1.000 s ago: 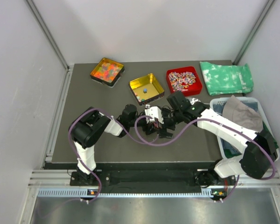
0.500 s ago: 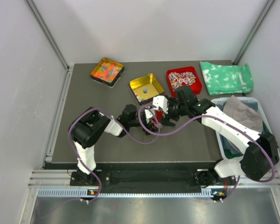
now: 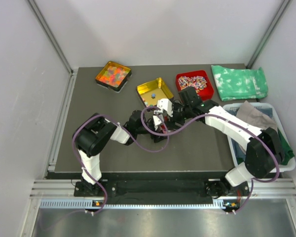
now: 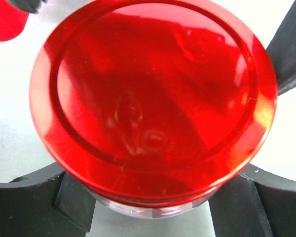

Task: Pack the candies
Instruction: Screw the bottle lid onto the packing bottle.

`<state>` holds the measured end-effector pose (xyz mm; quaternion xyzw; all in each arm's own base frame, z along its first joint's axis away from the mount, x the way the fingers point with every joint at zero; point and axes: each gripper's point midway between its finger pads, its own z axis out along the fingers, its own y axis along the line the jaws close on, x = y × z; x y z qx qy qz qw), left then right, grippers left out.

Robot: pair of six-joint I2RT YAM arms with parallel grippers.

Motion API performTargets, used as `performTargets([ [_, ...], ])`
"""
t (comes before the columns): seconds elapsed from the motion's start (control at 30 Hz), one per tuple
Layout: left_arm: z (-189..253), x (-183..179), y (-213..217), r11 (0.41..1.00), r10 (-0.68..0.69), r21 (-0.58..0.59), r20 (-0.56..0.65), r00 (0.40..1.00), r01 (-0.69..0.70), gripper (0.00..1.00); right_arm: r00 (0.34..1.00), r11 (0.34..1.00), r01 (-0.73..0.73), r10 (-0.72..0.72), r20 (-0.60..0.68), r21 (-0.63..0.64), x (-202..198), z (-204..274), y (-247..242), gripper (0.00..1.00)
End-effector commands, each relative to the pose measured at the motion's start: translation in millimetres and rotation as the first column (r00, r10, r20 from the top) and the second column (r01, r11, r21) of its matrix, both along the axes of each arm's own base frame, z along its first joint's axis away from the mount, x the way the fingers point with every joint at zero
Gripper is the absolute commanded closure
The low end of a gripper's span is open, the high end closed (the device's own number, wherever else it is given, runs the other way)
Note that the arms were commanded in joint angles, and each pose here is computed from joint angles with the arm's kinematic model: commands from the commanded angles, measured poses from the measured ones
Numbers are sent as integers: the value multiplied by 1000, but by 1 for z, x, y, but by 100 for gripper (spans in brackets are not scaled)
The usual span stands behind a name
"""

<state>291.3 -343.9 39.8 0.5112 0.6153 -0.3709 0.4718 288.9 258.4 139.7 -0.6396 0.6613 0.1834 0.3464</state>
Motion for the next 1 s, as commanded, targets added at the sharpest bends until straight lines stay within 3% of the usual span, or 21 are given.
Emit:
performTargets([
  [0.0,-50,-13,20,989,48,146,-119,992,-30,43,998,998,-27,23,55,57,10,28,7,22],
  [0.4,-51,-12,20,988,49,150,-120,992,-31,43,1000,996,0,-2,16,90,4,28,8,39],
  [0.6,-51,-13,21,988,49,151,-121,991,-31,43,999,993,51,-51,-4,110,-2,25,10,38],
  [0.97,-52,-12,21,988,50,153,-121,991,-31,43,998,996,-21,26,-57,91,-31,19,15,34],
])
